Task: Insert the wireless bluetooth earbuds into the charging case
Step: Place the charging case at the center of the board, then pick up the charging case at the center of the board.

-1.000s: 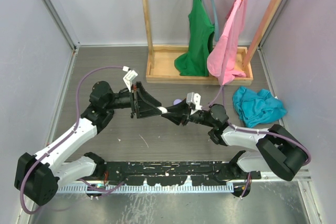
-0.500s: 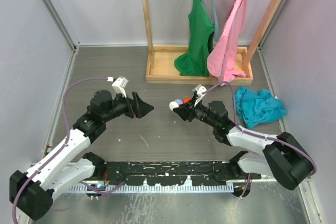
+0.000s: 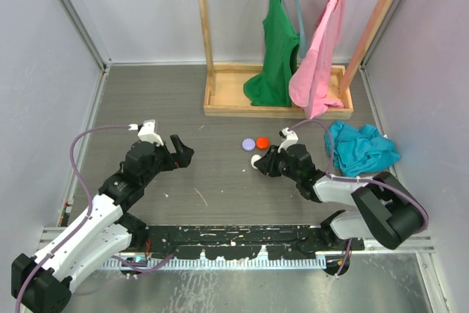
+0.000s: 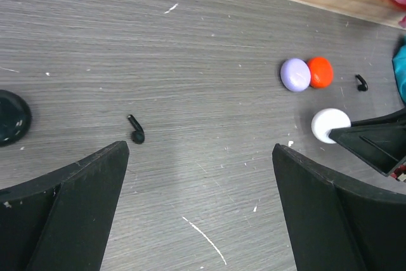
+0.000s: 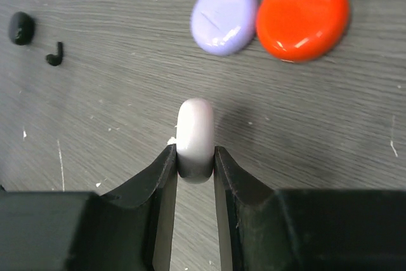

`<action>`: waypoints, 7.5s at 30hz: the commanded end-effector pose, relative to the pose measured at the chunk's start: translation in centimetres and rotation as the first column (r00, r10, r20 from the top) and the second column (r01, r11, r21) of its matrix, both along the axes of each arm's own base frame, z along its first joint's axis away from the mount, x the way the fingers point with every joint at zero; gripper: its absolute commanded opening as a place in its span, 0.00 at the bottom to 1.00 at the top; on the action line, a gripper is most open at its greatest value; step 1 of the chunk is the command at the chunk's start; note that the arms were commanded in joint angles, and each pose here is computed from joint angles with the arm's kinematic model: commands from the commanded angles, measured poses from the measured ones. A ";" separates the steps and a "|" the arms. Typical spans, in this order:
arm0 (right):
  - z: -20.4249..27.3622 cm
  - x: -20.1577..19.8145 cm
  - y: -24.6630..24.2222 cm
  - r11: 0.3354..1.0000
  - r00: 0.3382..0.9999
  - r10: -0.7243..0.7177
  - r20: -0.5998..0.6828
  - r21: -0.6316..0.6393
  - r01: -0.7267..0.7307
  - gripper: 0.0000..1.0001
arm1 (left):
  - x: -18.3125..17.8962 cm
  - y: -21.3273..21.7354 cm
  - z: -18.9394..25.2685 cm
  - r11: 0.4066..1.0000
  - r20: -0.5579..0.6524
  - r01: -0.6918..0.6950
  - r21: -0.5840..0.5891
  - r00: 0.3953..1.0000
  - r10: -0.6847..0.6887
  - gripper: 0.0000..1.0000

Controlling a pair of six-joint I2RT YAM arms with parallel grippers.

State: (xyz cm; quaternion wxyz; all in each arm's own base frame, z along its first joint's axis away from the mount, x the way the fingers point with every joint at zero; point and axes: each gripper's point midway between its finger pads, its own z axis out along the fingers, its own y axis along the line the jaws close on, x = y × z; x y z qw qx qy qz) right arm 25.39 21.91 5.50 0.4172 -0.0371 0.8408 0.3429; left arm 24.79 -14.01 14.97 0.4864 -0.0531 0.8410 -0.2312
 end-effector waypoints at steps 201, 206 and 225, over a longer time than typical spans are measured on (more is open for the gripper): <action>19.8 -7.0 6.2 0.709 0.454 0.564 0.690 -0.123 -0.695 0.01 | -5.5 -13.4 14.6 0.740 0.477 0.661 0.122 0.615 -0.628 0.91; 19.8 -7.3 6.7 0.663 0.437 0.607 0.664 -0.120 -0.738 0.01 | -5.8 -14.5 14.3 0.687 0.481 0.708 0.163 0.551 -0.682 0.89; 19.7 -8.5 7.2 0.567 0.365 0.674 0.642 -0.134 -0.813 0.01 | -9.6 -17.1 14.7 0.421 0.466 0.888 0.183 0.299 -0.833 0.51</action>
